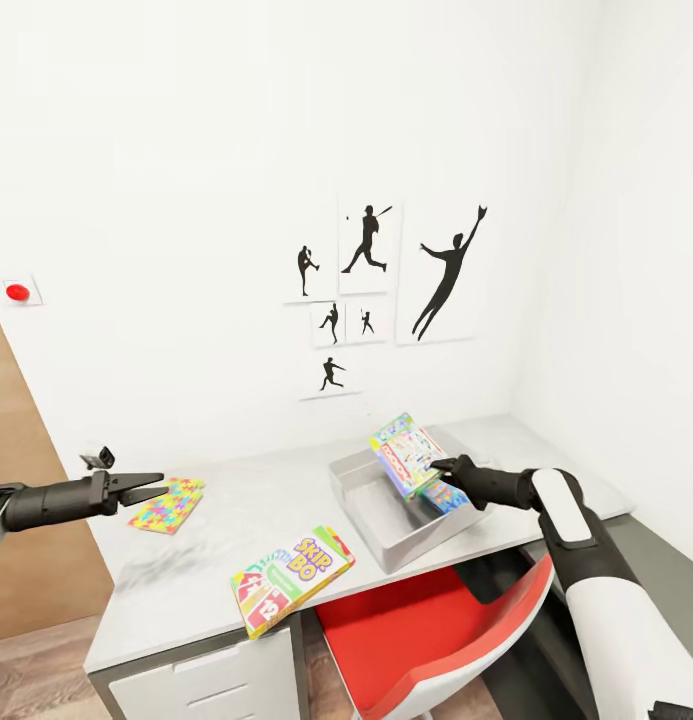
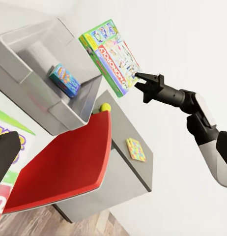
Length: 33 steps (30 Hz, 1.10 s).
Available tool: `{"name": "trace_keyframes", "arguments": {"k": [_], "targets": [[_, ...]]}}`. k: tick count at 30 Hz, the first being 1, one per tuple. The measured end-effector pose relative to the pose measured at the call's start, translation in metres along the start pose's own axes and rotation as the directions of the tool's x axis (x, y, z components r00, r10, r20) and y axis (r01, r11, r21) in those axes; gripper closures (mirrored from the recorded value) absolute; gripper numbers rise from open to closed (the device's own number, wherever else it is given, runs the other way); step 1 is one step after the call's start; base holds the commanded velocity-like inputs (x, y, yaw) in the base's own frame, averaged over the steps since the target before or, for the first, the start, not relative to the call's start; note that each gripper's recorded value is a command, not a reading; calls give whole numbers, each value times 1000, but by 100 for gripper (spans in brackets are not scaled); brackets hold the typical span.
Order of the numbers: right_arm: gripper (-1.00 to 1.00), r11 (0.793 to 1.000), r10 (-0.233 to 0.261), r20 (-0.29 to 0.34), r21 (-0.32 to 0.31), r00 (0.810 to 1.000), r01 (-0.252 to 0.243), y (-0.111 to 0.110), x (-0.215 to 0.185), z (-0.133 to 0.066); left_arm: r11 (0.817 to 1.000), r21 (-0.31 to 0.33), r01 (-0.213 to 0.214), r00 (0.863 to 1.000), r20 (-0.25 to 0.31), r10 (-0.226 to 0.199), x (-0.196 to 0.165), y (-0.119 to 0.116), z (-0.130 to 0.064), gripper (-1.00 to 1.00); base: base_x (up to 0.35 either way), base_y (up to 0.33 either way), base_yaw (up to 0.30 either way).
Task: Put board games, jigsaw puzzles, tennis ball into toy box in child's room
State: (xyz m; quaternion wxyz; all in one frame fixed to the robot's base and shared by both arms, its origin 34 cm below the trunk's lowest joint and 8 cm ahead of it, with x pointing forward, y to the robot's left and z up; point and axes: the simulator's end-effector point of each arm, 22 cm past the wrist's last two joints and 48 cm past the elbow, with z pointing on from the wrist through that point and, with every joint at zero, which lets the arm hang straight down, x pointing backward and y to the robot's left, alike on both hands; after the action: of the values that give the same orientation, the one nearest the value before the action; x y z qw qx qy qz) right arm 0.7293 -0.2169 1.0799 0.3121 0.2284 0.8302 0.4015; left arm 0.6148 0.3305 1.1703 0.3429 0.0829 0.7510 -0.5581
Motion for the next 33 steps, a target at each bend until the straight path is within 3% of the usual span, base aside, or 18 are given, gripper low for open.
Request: {"name": "trace_keyframes", "arguments": {"k": [9,15,22,29,33], "targets": [[100,1000,-7,-8,4,1000,7,3,3,3,1000,5,4,1000,-2,-4,1,-1,3,-100,80,-88,0],[100,998,-57,-40,22,998,58,6,17,12,1000,12,7,1000,-4,-7,3,-1,7,-100,74,-84,0],[100,997,-67,-48,29,997,69,6,21,15,1000,16,9,1000,-3,-8,3,-1,9,-100,6,-89,0],[100,979,-72,-105,181,992,90,-18,48,28,1000,16,8,1000,-3,-8,3,-1,9,-100,0,-11,0],[100,976,-64,-124,201,990,88,-16,60,35,1000,16,7,1000,-2,-7,3,-2,9,-100,0,-1,0]]}}
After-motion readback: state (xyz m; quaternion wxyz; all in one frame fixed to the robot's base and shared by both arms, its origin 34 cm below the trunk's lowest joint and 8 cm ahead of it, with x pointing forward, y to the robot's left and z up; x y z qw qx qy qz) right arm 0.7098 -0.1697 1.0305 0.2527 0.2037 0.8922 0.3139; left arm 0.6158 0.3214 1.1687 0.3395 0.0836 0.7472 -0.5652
